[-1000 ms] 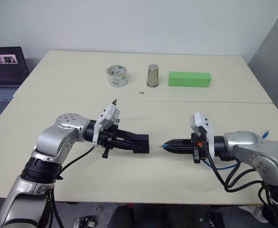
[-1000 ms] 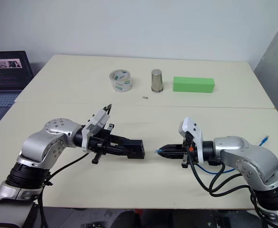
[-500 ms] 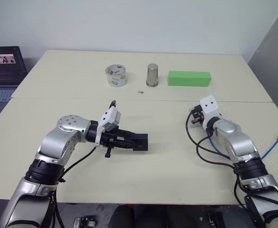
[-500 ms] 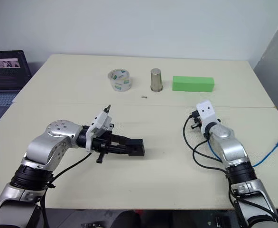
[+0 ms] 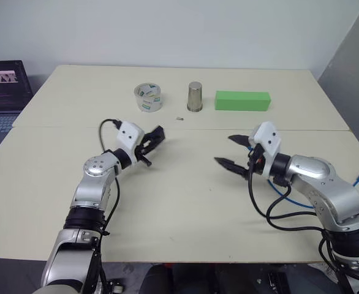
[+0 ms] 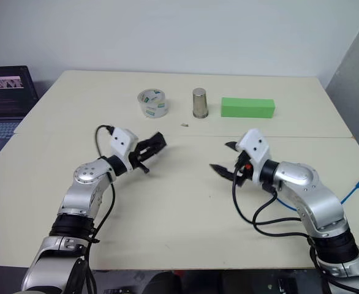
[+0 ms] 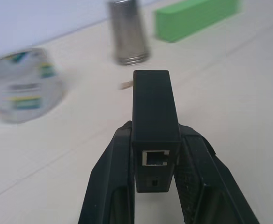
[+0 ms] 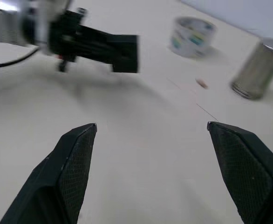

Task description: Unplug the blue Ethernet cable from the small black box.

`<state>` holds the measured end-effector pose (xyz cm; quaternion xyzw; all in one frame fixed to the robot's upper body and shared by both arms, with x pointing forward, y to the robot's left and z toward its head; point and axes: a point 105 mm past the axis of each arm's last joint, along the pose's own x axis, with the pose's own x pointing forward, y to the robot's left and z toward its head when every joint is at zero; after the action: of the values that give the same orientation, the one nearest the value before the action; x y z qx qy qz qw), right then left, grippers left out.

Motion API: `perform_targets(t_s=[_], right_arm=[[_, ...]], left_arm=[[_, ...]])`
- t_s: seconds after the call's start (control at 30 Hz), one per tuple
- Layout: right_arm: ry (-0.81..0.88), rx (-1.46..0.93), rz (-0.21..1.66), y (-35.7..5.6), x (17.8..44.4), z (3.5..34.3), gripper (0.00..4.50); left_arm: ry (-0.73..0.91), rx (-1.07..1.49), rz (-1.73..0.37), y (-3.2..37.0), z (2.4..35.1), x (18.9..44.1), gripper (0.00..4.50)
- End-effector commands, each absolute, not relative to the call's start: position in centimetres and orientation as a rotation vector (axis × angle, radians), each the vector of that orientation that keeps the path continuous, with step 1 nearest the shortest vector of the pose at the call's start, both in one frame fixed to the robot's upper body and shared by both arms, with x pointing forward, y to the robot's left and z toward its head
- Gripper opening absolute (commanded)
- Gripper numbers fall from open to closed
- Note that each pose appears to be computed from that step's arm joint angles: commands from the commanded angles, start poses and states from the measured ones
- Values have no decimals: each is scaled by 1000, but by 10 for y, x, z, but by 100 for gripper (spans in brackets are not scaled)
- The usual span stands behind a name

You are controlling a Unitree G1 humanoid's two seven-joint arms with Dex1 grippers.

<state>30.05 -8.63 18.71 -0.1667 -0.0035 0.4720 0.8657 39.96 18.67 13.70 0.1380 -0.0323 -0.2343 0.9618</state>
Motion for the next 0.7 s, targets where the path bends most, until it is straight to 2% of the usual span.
perform_targets(t_s=[0.03,0.2,0.27,0.3,0.33,0.5,0.53,0.7], right_arm=[[-32,-357,1033,-78,293,194,403],[-13,-332,1067,-73,290,193,403],[-6,-322,1064,-73,290,193,403],[-3,-319,1061,-73,291,193,403],[-1,-318,1059,-73,291,193,403],[21,-286,1022,-77,293,192,403],[27,-281,1011,-79,292,192,403],[52,-262,940,-100,287,191,403]], left_arm=[[-108,301,-398,197,140,402,79],[-51,206,-356,204,120,402,79],[-31,177,-353,209,115,401,150],[-26,166,-355,210,114,401,159],[-24,160,-358,210,114,401,192],[4,208,-389,214,113,394,303],[18,223,-409,213,113,392,317],[44,328,-522,209,130,371,317]])
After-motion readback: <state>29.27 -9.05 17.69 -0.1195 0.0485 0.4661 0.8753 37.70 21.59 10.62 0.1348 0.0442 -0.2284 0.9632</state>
